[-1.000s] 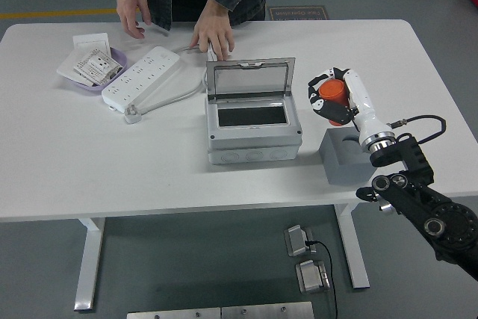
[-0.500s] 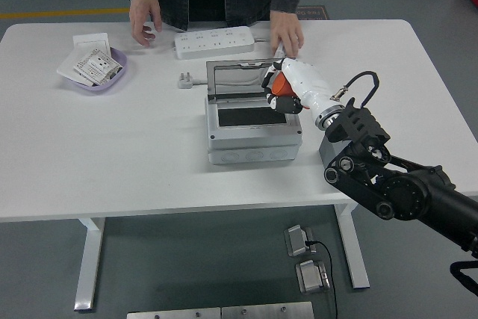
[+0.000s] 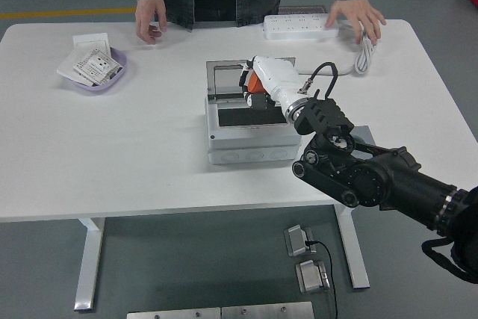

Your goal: Pick up the cylinder from the cube,place it in the box,flap close box

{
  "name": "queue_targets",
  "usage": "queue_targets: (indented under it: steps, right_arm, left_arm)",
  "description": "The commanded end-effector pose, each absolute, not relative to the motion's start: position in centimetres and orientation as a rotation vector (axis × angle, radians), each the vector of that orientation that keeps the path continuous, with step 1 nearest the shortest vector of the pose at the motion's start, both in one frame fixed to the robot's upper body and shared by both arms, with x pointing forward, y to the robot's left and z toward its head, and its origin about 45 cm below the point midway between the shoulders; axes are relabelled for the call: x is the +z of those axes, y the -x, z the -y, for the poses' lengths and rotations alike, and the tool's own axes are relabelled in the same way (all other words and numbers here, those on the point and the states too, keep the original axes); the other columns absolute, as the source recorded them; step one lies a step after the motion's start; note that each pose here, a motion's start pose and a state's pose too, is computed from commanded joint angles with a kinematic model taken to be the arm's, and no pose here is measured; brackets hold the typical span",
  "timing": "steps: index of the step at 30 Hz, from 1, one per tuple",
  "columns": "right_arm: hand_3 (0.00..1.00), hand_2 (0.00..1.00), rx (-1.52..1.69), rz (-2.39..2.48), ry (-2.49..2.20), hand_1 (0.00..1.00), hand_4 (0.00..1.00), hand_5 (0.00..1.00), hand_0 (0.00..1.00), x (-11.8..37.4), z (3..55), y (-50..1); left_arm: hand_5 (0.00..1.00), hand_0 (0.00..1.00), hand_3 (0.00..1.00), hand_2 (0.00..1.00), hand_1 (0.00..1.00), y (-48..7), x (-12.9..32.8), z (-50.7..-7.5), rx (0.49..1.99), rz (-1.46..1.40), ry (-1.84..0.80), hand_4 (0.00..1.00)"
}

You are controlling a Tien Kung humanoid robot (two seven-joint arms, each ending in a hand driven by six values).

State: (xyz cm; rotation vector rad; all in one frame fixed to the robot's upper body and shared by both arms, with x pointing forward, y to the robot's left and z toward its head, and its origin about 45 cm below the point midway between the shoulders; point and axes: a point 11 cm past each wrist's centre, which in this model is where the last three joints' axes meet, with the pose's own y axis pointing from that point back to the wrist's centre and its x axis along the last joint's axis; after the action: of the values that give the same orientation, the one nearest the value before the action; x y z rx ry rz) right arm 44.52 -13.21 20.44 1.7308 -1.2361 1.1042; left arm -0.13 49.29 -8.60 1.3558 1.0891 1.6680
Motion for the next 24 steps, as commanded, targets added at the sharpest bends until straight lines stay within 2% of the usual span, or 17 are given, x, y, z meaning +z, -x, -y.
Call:
queue_targets:
  steps: [1,18,19,23,24]
  right_arm:
    - [0.238,0.229,1.1,1.237,-1.735,0.065,0.002,0.002,0.002,20.3,13.1,-44.5]
    - [0.229,0.226,1.141,1.176,-1.874,0.104,0.002,0.002,0.002,19.8,11.1,-44.0]
    - [0.488,0.403,1.148,1.177,-1.879,0.238,0.272,0.142,0.133,19.8,11.0,-44.0]
    - [0.488,0.403,1.164,1.175,-1.893,0.238,0.272,0.142,0.133,19.7,10.7,-43.8]
    - [0.647,0.499,1.165,1.174,-1.895,0.335,0.6,0.296,0.168,19.7,10.7,-43.8]
  left_arm:
    - [0.24,0.639,0.729,0.66,0.666,0.1,-8.6,-49.3,1.668,-1.089,-1.355,0.777]
    - [0.212,0.64,0.713,0.647,0.666,-1.1,-8.7,-49.0,1.658,-1.069,-1.342,0.732]
    - [0.186,0.64,0.704,0.638,0.666,-1.2,-8.7,-48.9,1.657,-1.067,-1.341,0.7]
    - [0.186,0.64,0.704,0.638,0.666,-1.3,-8.7,-48.8,1.653,-1.065,-1.34,0.7]
    - [0.196,0.641,0.706,0.639,0.667,-1.3,-8.7,-48.8,1.652,-1.065,-1.34,0.705]
